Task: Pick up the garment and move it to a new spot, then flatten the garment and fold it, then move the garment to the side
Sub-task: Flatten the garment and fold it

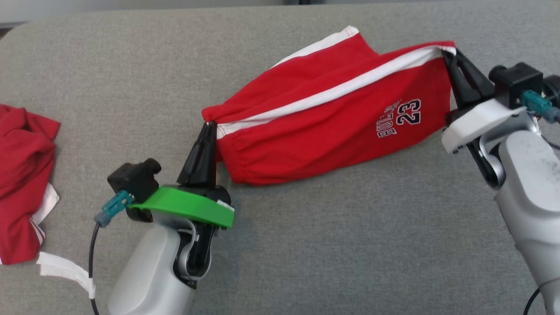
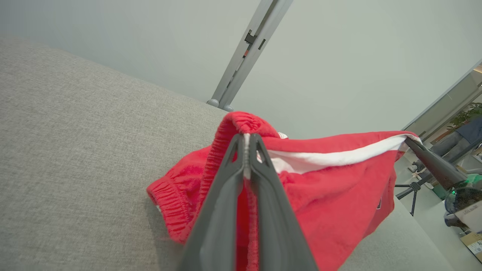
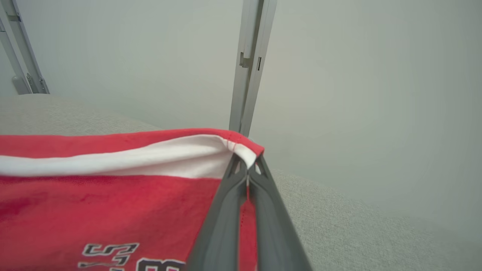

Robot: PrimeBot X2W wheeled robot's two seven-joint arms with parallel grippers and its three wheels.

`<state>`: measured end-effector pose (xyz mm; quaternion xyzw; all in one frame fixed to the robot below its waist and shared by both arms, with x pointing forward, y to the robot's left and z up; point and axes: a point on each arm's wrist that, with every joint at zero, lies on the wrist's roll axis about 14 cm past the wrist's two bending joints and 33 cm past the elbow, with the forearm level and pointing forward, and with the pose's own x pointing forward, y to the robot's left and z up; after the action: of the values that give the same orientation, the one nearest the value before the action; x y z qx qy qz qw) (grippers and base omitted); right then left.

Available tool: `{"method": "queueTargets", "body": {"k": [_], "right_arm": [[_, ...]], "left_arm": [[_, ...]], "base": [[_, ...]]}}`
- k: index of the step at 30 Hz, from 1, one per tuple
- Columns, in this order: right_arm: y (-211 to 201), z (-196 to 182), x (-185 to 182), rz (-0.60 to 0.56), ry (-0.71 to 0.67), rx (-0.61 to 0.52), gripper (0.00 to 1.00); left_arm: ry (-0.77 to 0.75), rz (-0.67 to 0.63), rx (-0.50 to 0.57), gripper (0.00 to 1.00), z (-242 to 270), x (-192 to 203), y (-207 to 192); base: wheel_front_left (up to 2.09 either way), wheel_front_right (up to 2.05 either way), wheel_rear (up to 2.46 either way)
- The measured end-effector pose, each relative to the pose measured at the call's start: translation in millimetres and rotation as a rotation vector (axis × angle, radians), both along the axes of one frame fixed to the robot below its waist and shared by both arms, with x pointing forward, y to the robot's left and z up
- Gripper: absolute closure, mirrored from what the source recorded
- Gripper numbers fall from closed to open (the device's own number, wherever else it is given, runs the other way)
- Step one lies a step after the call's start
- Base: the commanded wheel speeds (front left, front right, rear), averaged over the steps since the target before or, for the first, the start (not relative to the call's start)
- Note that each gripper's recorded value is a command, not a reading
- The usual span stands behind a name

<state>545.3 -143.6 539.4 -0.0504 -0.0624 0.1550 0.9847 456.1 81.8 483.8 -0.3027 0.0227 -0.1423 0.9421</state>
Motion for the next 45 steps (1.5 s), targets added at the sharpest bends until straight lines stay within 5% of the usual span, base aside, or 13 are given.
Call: {"method": "queueTargets", "body": {"k": [18, 20, 21, 22, 23, 32, 43, 45], "right_arm": [[67.5, -62.2, 109.1, 0.12, 0.123, -0.09, 1.0], [71.8, -71.7, 113.9, 0.124, 0.141, -0.089, 0.78], [72.9, -75.3, 115.0, 0.125, 0.148, -0.088, 0.29], [74.1, -79.6, 115.8, 0.126, 0.156, -0.087, 0.0], [75.7, -82.4, 116.4, 0.128, 0.161, -0.086, 0.0], [63.0, -87.9, 106.7, 0.098, 0.189, -0.065, 0.0], [46.6, -146.0, 65.5, 0.05, 0.431, -0.031, 0.0], [46.2, -149.0, 61.3, 0.042, 0.458, -0.007, 0.6]], "left_arm": [[0.073, 0.079, 0.01, 1.0, -40.2, 53.8, 32.4], [0.091, 0.086, 0.005, 1.0, -47.0, 54.3, 35.1], [0.098, 0.088, 0.004, 0.69, -49.6, 53.9, 35.8], [0.106, 0.09, 0.001, 0.26, -52.1, 53.3, 36.8], [0.11, 0.093, 0.002, 0.0, -53.8, 52.8, 37.9], [0.123, 0.114, 0.0, 0.0, -55.2, 43.2, 43.3], [0.106, 0.125, 0.02, 0.0, -47.8, 33.2, 46.4], [0.102, 0.127, 0.022, 0.0, -46.0, 32.3, 47.1]], "base": [[0.0, 0.0, 0.0], [0.0, 0.0, 0.0], [0.0, 0.0, 0.0], [0.0, 0.0, 0.0], [0.0, 0.0, 0.0], [0.0, 0.0, 0.0], [0.0, 0.0, 0.0], [0.0, 0.0, 0.0]]}}
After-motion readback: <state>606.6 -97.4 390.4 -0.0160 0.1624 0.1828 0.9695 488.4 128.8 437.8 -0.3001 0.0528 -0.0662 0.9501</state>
